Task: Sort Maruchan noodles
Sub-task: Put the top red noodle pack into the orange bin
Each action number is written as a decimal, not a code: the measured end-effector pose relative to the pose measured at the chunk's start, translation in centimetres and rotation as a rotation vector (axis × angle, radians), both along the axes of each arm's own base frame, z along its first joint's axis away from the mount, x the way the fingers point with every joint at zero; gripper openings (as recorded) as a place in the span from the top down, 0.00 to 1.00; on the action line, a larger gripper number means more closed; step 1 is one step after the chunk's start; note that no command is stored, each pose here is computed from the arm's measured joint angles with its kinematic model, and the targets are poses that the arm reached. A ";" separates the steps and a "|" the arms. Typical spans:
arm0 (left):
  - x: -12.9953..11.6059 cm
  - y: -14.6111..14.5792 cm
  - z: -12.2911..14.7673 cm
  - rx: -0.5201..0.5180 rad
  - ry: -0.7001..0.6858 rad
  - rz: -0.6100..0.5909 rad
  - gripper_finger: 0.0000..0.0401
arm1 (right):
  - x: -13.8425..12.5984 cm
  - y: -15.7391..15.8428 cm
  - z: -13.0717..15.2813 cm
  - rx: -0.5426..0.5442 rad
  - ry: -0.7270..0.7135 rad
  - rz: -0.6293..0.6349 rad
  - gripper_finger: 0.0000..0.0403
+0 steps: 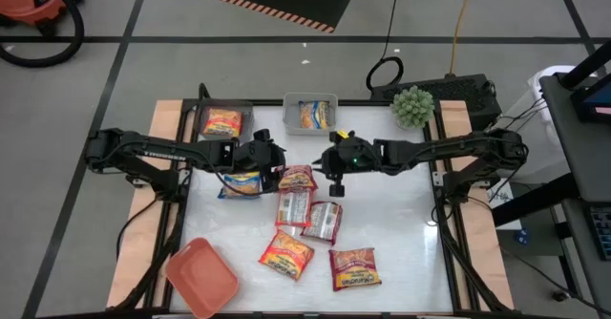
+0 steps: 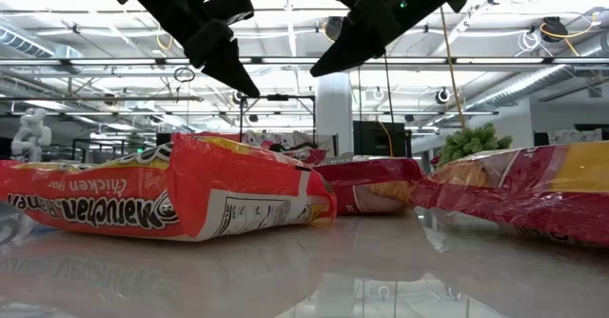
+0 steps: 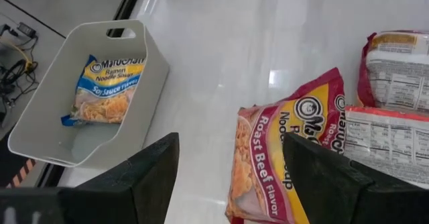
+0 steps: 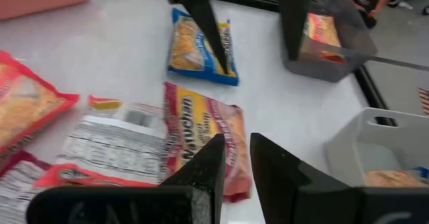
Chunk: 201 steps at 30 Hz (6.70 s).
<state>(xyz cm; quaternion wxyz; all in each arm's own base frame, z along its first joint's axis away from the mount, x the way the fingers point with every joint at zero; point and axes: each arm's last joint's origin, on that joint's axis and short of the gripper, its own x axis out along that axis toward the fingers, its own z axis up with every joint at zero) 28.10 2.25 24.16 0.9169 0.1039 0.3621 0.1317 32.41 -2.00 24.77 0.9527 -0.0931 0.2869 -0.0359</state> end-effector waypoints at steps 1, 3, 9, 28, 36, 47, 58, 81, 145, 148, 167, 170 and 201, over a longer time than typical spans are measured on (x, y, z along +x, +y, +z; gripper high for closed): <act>0.0 0.0 0.0 -0.001 -0.001 0.001 0.32 | 0.0 0.2 0.0 0.009 -0.001 -0.001 0.84; 0.0 0.0 0.0 -0.002 -0.002 0.002 0.32 | 0.1 0.4 -0.2 0.021 0.001 0.000 0.84; 0.0 0.0 0.0 -0.020 -0.008 0.018 0.32 | -0.1 1.2 -1.0 0.038 0.013 0.012 0.84; -0.3 -0.3 -0.2 -0.082 0.034 -0.068 0.32 | 1.6 2.4 -6.0 0.019 0.154 -0.061 0.81; -0.5 -0.3 -0.4 -0.082 0.054 -0.069 0.32 | 2.2 3.3 -7.2 0.069 0.152 -0.042 0.62; -0.8 -0.4 -0.8 -0.117 0.103 -0.039 0.32 | 2.9 3.6 -8.3 0.048 0.141 -0.057 0.56; -0.9 -0.9 -0.9 -0.118 0.125 -0.054 0.32 | 3.3 3.5 -9.8 0.028 0.162 -0.090 0.68; -1.2 -0.9 -1.3 -0.108 0.147 -0.060 0.32 | 2.6 3.8 -5.3 -0.069 0.011 -0.140 1.00; 2.8 -4.3 -2.2 -0.075 -0.147 0.016 0.62 | 1.6 4.4 0.7 -0.128 -0.280 -0.122 1.00; 2.7 -4.3 -2.3 -0.072 -0.122 0.016 0.68 | 1.6 4.5 0.7 -0.130 -0.279 -0.122 1.00; -2.9 -10.5 0.0 -0.121 0.009 -0.138 0.71 | -1.6 7.9 5.4 -0.058 -0.434 -0.034 0.83; -4.8 -12.4 0.9 -0.160 0.004 -0.198 0.71 | -2.0 8.4 6.0 -0.042 -0.463 -0.017 0.84; -19.3 -20.2 1.8 -0.323 0.238 -0.501 0.71 | -1.4 11.6 4.5 0.257 -0.478 -0.030 0.84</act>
